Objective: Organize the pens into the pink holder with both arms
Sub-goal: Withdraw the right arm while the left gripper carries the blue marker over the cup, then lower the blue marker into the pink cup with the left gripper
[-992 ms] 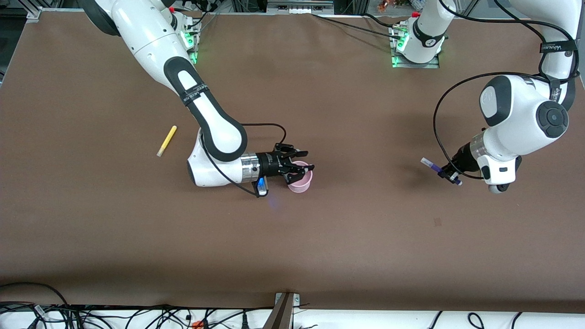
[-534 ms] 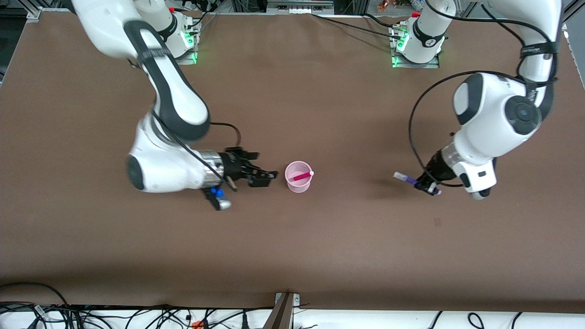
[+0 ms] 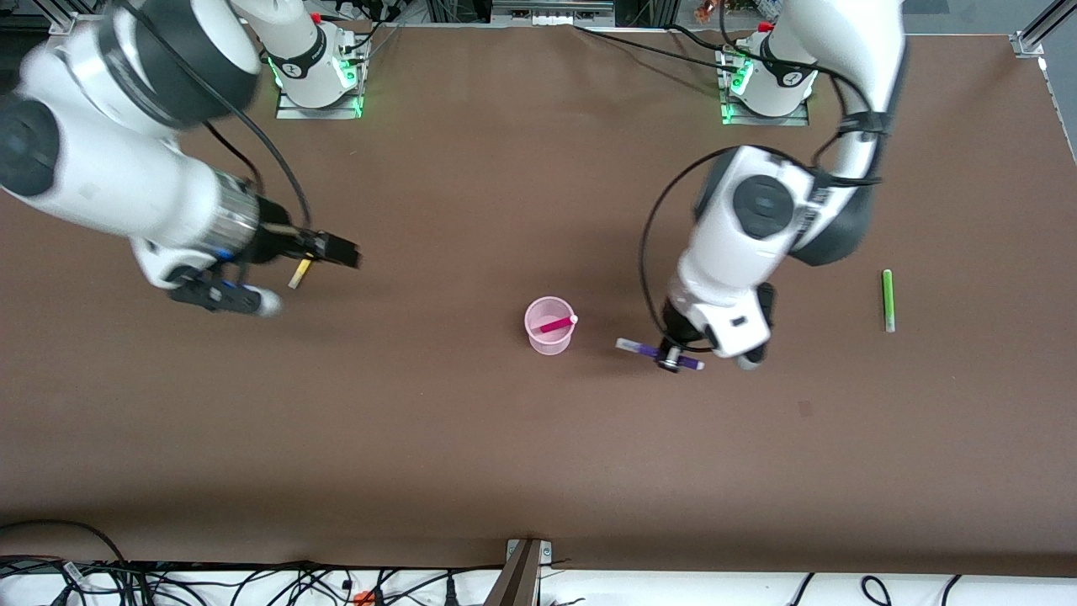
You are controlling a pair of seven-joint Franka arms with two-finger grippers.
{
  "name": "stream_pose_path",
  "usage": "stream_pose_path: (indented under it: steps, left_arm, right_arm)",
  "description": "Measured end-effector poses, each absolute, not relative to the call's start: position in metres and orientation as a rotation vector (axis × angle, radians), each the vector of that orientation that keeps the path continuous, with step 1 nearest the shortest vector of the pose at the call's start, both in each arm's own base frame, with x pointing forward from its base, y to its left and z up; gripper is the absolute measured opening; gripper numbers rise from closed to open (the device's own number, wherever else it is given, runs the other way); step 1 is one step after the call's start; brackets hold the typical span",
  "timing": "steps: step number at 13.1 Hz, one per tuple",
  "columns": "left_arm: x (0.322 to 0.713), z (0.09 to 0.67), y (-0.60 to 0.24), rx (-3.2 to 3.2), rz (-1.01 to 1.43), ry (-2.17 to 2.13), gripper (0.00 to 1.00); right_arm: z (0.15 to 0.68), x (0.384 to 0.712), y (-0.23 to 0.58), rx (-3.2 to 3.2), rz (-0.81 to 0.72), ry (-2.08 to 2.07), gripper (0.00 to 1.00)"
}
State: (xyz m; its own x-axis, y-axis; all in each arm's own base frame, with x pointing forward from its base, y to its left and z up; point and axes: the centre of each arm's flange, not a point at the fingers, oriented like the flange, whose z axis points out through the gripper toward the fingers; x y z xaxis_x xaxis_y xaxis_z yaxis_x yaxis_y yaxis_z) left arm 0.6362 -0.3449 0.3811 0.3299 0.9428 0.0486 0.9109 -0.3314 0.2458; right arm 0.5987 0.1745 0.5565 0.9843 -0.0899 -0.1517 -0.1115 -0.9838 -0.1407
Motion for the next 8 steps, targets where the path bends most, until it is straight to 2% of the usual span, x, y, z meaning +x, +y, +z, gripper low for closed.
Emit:
stream_pose_path:
  steps: [4, 8]
  left_arm:
    - [0.591, 0.359, -0.428, 2.484, 0.494, 1.637, 0.18]
    - [0.559, 0.312, -0.477, 2.583, 0.660, 1.530, 0.18]
  right_arm:
    - [0.603, 0.548, 0.099, -3.085, 0.122, -0.046, 1.00]
    - [0.611, 0.543, 0.077, -3.116, 0.100, -0.066, 1.00]
